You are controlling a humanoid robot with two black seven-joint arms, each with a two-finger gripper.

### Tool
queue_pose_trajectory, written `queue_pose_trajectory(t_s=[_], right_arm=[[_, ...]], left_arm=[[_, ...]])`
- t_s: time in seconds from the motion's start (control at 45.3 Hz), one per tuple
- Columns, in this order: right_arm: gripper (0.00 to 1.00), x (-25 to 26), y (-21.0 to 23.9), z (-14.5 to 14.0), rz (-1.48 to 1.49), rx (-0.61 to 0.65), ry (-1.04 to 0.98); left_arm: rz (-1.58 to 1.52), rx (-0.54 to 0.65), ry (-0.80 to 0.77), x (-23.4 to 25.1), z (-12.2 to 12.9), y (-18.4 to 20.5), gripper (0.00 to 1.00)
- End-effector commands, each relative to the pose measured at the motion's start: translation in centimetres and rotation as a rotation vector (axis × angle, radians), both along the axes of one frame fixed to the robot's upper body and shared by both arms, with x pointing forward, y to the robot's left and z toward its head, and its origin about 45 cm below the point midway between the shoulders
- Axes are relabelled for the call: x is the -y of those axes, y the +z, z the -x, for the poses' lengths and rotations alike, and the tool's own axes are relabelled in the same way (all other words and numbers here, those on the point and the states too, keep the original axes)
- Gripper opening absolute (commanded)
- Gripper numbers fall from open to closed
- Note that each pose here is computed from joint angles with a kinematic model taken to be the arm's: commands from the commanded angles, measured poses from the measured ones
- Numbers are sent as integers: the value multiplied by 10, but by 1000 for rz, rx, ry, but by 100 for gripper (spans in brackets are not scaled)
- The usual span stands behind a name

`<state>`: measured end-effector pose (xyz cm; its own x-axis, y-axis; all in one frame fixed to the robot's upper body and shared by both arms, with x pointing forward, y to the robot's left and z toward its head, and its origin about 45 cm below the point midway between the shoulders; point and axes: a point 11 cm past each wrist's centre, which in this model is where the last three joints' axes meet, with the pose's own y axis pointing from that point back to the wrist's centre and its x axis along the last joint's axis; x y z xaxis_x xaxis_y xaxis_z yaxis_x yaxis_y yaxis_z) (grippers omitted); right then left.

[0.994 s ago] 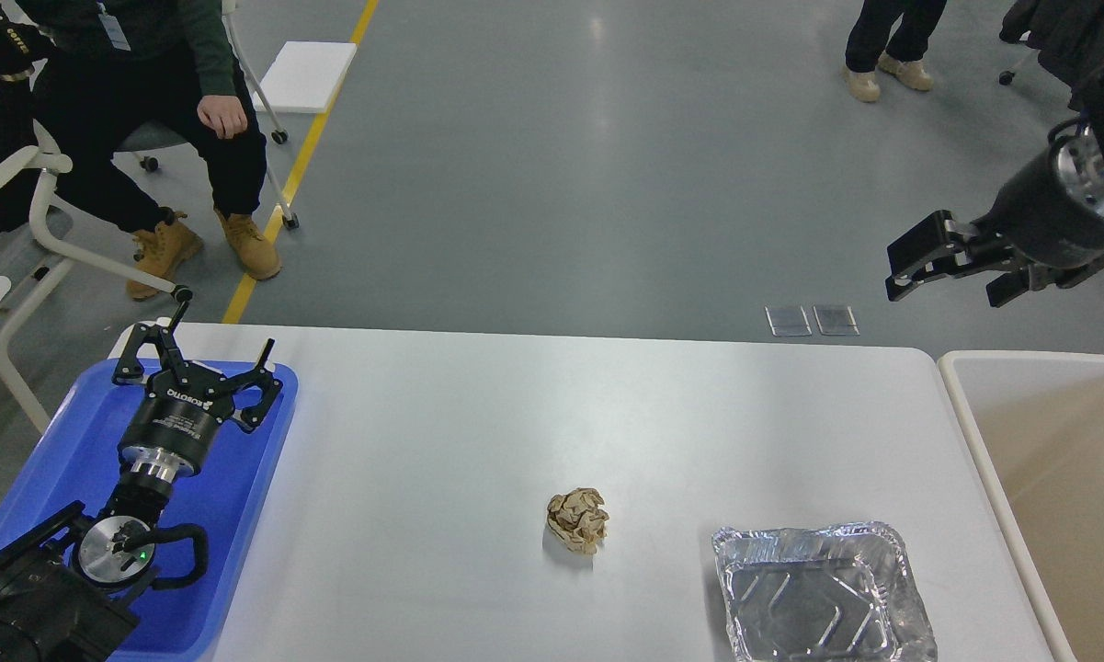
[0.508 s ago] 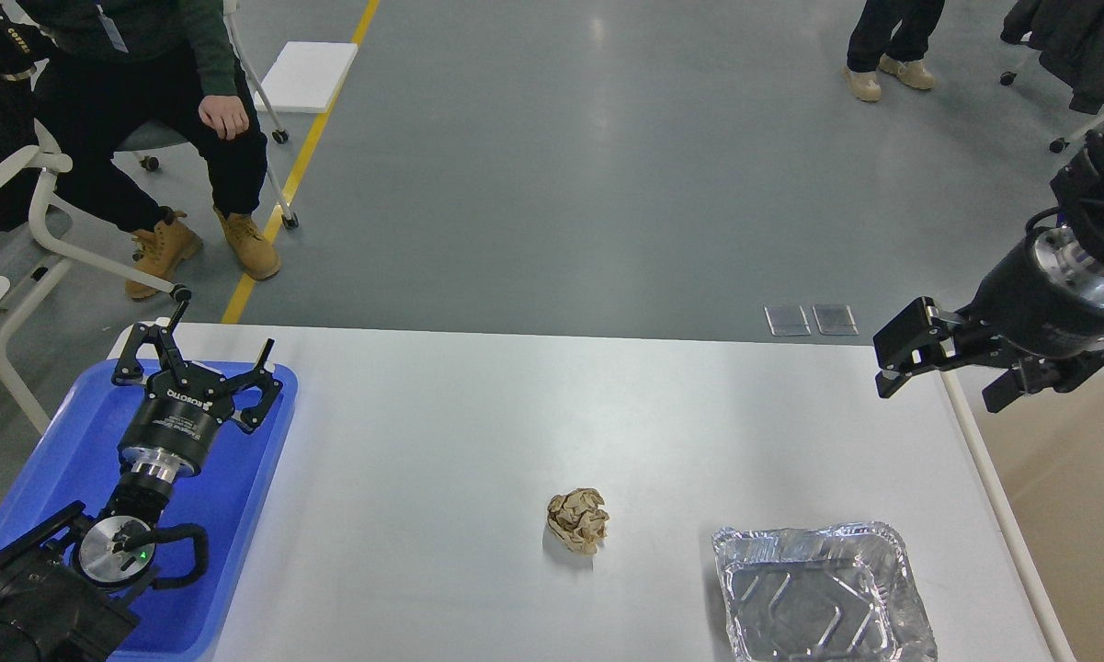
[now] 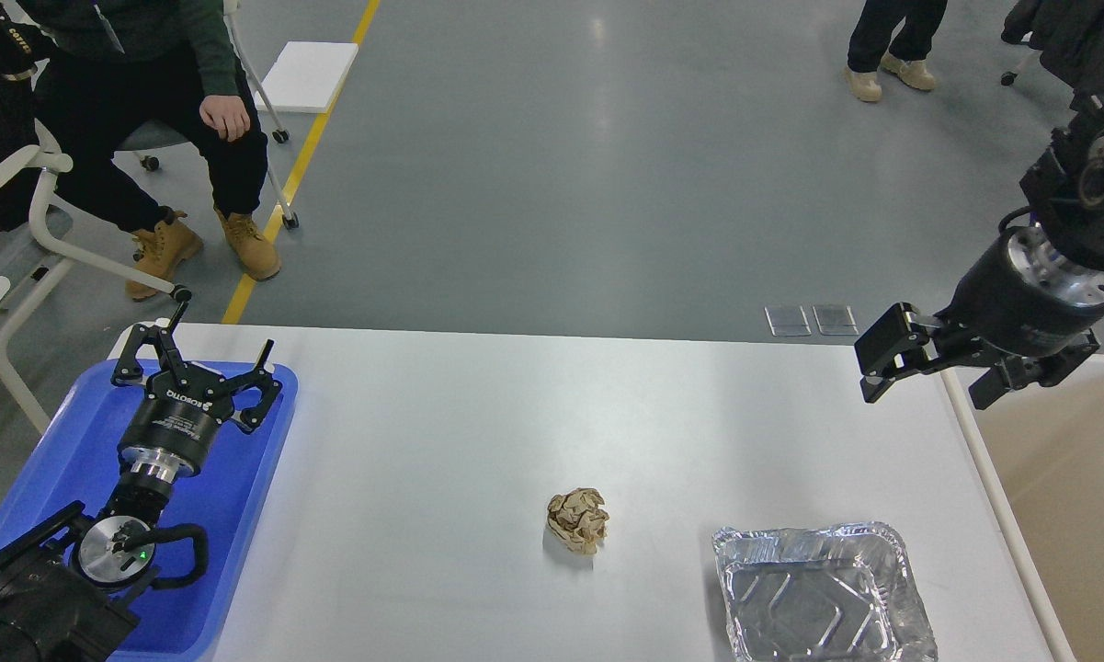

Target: Tidy desktop

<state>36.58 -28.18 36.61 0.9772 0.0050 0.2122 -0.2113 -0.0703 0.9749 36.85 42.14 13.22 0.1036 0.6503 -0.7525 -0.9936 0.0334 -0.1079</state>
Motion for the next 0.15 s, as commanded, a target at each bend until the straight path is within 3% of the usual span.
queue_pose_trajectory(t_s=[0.0,0.133], right_arm=[[100,-25,-4,-5,9,21,69],[100,-26,-5,-5,11,18,72]], left_arm=[[0,1,0,0,0,0,99],[0,2,1,0,0,0,99]])
